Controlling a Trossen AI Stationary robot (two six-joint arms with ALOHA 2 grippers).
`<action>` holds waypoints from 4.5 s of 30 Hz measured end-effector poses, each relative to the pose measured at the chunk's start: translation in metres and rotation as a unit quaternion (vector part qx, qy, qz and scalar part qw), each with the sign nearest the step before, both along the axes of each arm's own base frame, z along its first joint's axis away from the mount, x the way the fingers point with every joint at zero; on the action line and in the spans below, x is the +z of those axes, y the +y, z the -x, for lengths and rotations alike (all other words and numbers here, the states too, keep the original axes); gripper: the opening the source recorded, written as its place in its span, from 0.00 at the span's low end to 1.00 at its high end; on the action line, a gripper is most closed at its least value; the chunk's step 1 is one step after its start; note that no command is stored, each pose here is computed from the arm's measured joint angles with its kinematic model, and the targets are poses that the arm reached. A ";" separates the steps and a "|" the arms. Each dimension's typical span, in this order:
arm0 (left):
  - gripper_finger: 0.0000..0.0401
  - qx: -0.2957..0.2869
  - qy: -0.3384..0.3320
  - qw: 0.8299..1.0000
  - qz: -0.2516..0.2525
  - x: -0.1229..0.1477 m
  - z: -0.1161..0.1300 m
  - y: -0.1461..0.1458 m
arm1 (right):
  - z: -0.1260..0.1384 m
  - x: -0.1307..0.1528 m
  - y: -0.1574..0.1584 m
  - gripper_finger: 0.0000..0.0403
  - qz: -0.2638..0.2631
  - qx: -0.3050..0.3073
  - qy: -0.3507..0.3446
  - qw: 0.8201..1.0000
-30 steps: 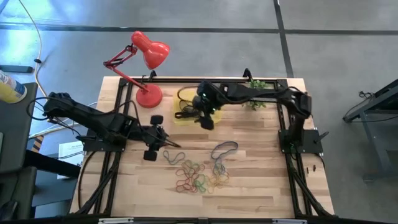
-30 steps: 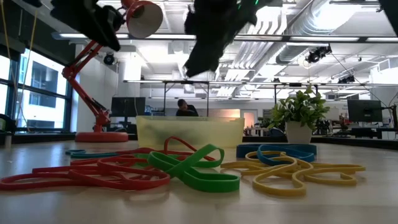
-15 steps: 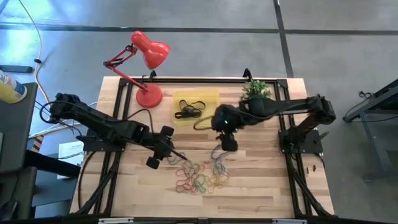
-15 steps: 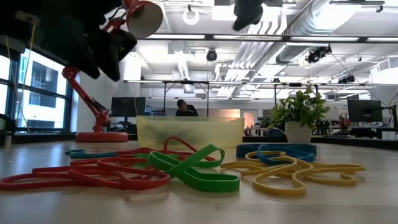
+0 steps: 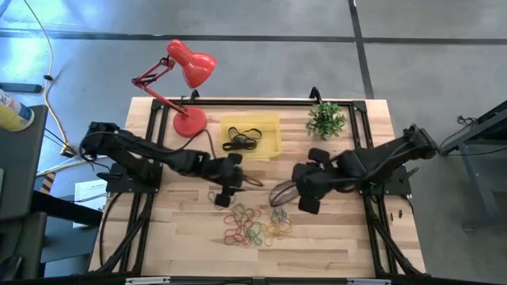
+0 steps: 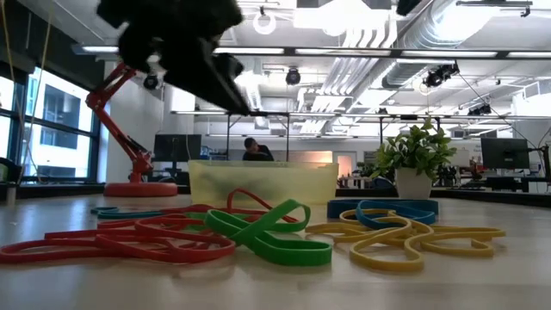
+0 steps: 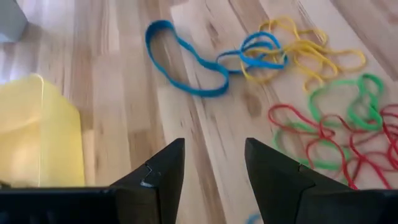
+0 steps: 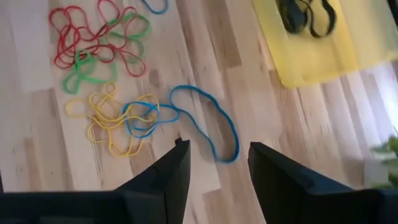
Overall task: Pick and place rubber bands into bin
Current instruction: Put the blue rubber band into the yellow container
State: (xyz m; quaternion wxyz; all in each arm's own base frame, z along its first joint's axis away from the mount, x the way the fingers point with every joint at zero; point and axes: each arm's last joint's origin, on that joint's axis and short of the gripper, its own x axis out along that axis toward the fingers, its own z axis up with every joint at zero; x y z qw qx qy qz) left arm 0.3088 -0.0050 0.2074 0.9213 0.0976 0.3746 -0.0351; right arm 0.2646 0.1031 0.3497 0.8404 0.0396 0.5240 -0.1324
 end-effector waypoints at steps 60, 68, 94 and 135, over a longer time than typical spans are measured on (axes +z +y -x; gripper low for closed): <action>0.38 0.008 0.288 0.957 0.030 -0.079 -0.015 -0.015 | 0.033 -0.076 0.012 0.34 0.026 -0.081 -0.109 0.990; 0.19 0.026 0.293 0.955 0.030 -0.084 -0.016 -0.014 | 0.033 -0.076 0.012 0.34 0.028 -0.082 -0.109 0.990; 0.00 0.030 0.229 0.973 -0.024 -0.050 -0.012 -0.012 | 0.033 -0.076 0.012 0.34 0.030 -0.088 -0.113 0.989; 0.00 0.166 -0.123 0.966 -0.153 0.105 0.005 0.096 | 0.033 -0.075 0.011 0.34 0.046 -0.093 -0.123 0.987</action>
